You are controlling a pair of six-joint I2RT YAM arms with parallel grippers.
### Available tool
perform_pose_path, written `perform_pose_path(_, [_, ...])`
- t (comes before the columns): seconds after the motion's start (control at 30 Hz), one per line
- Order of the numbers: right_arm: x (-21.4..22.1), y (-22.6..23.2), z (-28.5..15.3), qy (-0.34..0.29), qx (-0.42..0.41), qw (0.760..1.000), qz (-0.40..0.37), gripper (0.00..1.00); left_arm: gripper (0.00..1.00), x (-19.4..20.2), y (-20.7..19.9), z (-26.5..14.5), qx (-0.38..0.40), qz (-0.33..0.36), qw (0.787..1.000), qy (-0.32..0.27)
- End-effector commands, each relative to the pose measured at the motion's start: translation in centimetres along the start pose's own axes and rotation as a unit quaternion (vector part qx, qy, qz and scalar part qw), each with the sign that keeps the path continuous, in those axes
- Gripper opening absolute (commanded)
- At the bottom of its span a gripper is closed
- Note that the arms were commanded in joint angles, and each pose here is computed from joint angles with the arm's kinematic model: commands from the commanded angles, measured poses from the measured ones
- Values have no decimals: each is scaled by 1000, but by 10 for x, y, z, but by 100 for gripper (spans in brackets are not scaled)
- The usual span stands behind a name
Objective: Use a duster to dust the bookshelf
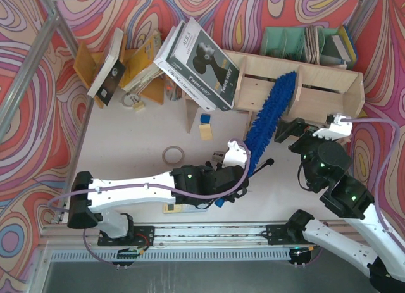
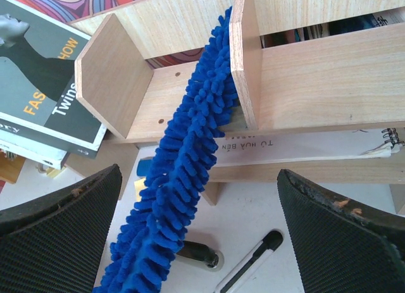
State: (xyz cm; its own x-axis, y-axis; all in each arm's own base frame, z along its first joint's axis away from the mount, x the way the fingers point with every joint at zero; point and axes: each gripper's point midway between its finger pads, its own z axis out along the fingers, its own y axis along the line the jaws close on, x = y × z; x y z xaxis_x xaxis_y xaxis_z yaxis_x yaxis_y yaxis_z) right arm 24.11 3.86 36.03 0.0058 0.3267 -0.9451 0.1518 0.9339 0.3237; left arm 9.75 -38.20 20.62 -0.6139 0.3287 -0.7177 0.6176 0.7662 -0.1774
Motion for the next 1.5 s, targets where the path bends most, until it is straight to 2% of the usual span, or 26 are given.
perform_pose_path(0.0, [-3, -6, -2, -8, 10, 1000, 2, 99, 0, -15, -18, -2, 33, 18, 999, -14])
perform_pose_path(0.27, [0, -6, -1, -7, 10, 1000, 0, 99, 0, -12, -4, -10, 20, -7, 999, -24])
perform_pose_path(0.97, [3, 15, 9, 9, -9, 1000, 11, 99, 0, 6, 64, -43, -58, -71, 994, -62])
perform_pose_path(1.17, [4, 15, 9, 10, -10, 1000, 13, 99, 0, 7, 57, -37, -50, -61, 995, -56])
perform_pose_path(1.47, [0, 9, 6, 3, -4, 1000, 11, 99, 0, 0, 14, -15, 0, -16, 1000, -22])
